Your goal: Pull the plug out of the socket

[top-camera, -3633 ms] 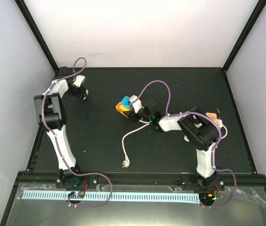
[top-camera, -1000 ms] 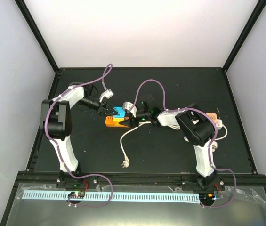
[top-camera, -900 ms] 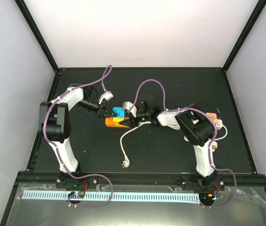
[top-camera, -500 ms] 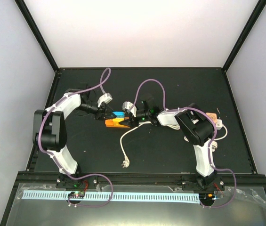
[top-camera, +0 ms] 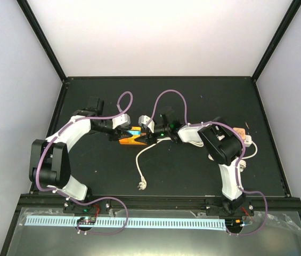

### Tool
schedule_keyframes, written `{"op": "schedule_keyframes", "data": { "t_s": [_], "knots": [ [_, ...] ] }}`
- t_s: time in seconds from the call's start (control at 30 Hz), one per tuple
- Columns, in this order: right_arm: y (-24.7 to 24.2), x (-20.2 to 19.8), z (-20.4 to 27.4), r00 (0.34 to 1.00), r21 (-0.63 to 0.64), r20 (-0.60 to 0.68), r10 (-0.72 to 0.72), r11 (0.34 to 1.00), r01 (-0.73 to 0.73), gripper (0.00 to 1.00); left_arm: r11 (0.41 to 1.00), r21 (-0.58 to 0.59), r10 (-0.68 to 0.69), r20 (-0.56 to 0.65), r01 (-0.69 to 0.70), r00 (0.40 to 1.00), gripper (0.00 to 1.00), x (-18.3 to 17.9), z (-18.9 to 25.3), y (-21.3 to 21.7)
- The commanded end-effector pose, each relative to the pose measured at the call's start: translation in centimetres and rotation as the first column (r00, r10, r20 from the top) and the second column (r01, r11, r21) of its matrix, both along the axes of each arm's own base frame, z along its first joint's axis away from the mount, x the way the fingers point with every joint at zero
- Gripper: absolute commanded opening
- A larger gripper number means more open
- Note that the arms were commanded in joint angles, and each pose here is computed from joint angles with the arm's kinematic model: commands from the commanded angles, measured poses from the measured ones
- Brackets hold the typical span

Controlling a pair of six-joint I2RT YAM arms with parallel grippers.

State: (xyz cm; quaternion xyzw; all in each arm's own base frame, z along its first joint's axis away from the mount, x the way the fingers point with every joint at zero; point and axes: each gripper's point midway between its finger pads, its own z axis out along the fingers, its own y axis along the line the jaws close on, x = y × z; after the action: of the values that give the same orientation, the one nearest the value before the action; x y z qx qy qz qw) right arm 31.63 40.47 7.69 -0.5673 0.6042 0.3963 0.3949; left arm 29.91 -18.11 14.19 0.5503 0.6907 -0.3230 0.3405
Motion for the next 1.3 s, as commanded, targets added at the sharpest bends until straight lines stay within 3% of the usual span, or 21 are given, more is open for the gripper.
{"op": "schedule_keyframes", "data": {
  "t_s": [0.0,0.3,0.6,0.97,1.27],
  "knots": [
    [-2.2,-2.3,-7.0,0.988,-0.186,-0.152,-0.037,0.983,0.008,0.26,0.996,0.037,-0.082,0.158,0.077,0.984,0.42,0.8,0.6,-0.5],
    [-2.2,-2.2,-7.1,0.991,-0.191,-0.134,-0.031,0.982,0.005,0.26,0.99,0.1,-0.13,0.301,0.104,0.945,0.39,1.6,1.4,-1.0],
    [-2.3,-2.2,-7.1,0.991,-0.191,-0.129,-0.03,0.982,0.005,0.23,0.969,0.176,-0.223,0.307,0.175,0.925,0.25,0.7,0.1,-1.2],
    [-2.3,-2.3,-7.5,0.992,-0.198,-0.125,-0.032,0.98,0.006,0.13,0.983,0.126,-0.164,0.299,0.131,0.94,0.08,1.3,3.1,-1.7],
    [-2.3,-2.3,-7.6,0.991,-0.199,-0.126,-0.035,0.98,0.009,0.07,0.984,0.121,-0.161,0.321,0.128,0.933,0.02,1.3,4.4,-1.7]
  ]
}}
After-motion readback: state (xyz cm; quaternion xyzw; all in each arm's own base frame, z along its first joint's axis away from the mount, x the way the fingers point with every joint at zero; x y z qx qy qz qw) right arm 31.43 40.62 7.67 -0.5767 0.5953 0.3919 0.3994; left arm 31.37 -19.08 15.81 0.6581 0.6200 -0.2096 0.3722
